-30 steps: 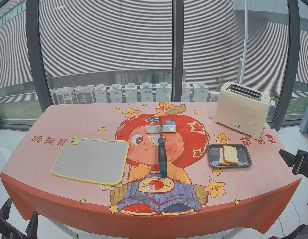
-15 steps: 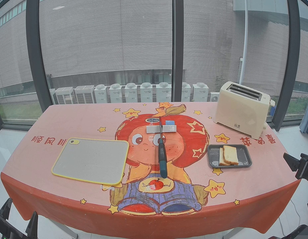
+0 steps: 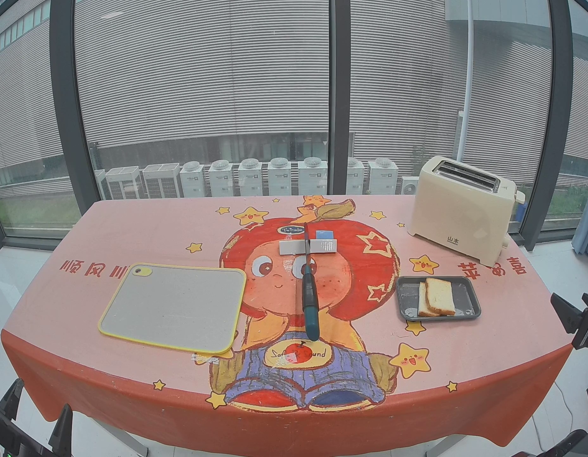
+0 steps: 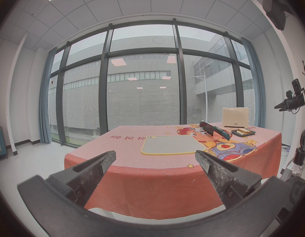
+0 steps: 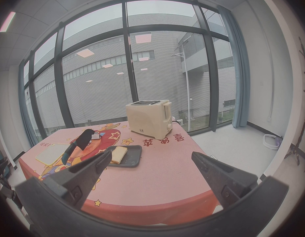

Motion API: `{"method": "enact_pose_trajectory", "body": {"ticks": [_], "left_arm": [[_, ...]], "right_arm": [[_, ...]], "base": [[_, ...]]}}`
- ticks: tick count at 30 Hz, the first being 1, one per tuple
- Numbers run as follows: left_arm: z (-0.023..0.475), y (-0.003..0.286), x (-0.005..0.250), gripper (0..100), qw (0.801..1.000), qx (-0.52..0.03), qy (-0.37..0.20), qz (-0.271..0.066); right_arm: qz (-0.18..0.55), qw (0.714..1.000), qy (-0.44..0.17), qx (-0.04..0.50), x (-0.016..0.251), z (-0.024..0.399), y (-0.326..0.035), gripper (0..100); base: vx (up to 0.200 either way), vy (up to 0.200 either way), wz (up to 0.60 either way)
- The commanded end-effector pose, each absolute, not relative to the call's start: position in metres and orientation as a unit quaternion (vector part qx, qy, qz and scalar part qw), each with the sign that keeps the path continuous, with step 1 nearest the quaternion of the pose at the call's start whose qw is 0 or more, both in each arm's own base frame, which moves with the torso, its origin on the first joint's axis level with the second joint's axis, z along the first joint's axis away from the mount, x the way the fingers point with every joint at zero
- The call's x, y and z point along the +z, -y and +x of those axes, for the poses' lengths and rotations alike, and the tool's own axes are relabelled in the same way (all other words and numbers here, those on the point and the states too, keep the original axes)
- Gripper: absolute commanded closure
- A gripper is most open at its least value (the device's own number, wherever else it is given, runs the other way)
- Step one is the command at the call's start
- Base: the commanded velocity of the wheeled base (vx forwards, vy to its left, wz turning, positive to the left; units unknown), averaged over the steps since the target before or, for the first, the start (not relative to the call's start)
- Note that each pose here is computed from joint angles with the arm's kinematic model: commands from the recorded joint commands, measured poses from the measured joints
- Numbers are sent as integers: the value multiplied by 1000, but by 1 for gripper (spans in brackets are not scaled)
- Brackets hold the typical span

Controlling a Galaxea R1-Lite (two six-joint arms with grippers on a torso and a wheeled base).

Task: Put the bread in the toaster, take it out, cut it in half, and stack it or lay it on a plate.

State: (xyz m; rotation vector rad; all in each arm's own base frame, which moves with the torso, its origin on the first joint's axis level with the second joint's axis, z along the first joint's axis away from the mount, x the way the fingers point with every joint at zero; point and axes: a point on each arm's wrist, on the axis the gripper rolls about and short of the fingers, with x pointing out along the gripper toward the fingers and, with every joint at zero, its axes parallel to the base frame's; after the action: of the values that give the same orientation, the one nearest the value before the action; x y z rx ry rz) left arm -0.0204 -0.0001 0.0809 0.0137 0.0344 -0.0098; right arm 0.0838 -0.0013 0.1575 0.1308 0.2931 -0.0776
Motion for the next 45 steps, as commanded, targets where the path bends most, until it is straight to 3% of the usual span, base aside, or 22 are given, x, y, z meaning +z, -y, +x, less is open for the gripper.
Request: {"method": "enact_pose_trajectory", "body": {"ticks": [1, 19, 45], "left_arm": [[-19, 0, 76, 0, 1000, -5, -27, 7], [-19, 0, 76, 0, 1000, -5, -27, 7], [-19, 0, 76, 0, 1000, -6, -27, 7]], "right_arm": [[65, 988, -131, -38, 159, 79, 1, 0], [13, 996, -74, -37, 159, 52, 2, 0], [-11, 998, -63, -22, 123, 25, 1, 0]], "base": [[0, 0, 0], [0, 0, 0], [0, 0, 0]]}}
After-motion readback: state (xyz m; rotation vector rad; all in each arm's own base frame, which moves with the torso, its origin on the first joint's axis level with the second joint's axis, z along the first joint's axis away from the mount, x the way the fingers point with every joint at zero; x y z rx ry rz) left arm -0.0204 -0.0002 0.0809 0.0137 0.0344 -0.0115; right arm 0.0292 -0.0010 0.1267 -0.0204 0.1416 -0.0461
